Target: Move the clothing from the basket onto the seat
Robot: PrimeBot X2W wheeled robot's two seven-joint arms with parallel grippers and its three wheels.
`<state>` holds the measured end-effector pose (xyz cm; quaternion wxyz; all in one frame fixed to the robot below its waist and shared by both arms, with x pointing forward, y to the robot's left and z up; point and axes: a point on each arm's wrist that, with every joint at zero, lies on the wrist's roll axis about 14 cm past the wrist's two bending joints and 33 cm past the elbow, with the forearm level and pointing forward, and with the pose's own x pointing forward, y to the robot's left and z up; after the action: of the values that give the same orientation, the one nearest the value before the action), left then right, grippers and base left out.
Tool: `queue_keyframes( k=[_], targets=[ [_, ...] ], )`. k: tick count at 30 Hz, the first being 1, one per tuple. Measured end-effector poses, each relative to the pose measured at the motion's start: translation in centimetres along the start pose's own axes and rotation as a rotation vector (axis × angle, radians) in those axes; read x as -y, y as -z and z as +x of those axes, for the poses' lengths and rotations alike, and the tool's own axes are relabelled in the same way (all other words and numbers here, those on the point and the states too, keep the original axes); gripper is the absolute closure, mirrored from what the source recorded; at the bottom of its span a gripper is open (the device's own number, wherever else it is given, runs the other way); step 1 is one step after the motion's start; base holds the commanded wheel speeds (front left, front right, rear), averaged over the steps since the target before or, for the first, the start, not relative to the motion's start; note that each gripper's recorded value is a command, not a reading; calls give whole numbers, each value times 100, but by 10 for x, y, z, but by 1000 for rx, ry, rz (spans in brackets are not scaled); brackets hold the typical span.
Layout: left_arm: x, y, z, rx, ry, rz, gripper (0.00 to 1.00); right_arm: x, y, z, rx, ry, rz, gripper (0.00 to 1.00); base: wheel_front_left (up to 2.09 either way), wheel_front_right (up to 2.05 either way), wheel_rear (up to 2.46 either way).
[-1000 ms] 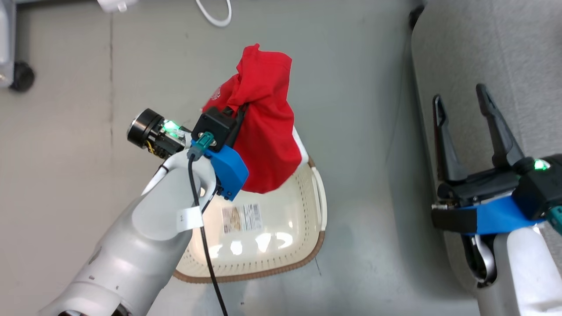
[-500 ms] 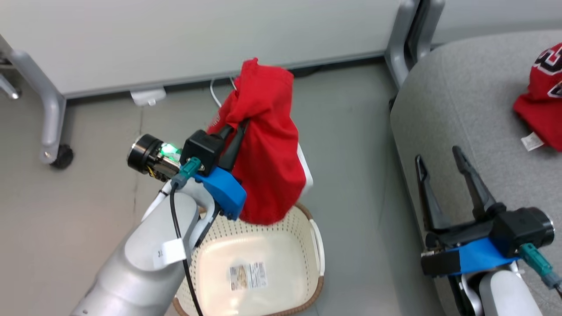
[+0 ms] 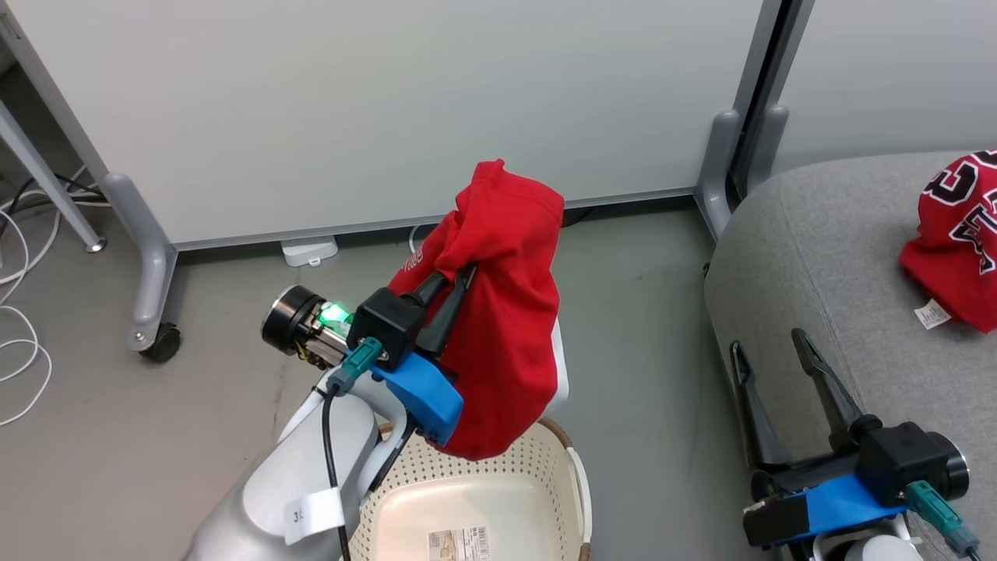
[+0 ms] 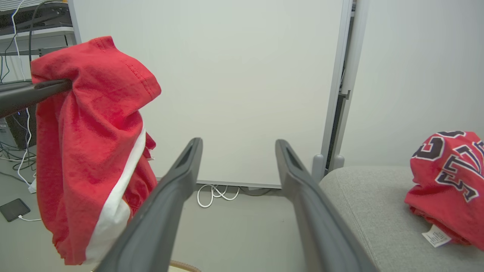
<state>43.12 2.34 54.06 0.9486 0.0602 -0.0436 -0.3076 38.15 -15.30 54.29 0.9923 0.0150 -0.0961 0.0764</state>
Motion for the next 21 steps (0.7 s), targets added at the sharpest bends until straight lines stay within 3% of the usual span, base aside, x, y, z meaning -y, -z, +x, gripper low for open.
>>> queue_keyframes(
  k=[10, 21],
  targets=[
    [5, -8, -6, 14, 4, 6, 100, -23, -7, 6, 24, -66, 11, 0, 0, 0, 0],
    [9, -10, 0, 23, 18, 0, 100, -99, -26, 43, 90, -313, 21, 0, 0, 0, 0]
  ],
)
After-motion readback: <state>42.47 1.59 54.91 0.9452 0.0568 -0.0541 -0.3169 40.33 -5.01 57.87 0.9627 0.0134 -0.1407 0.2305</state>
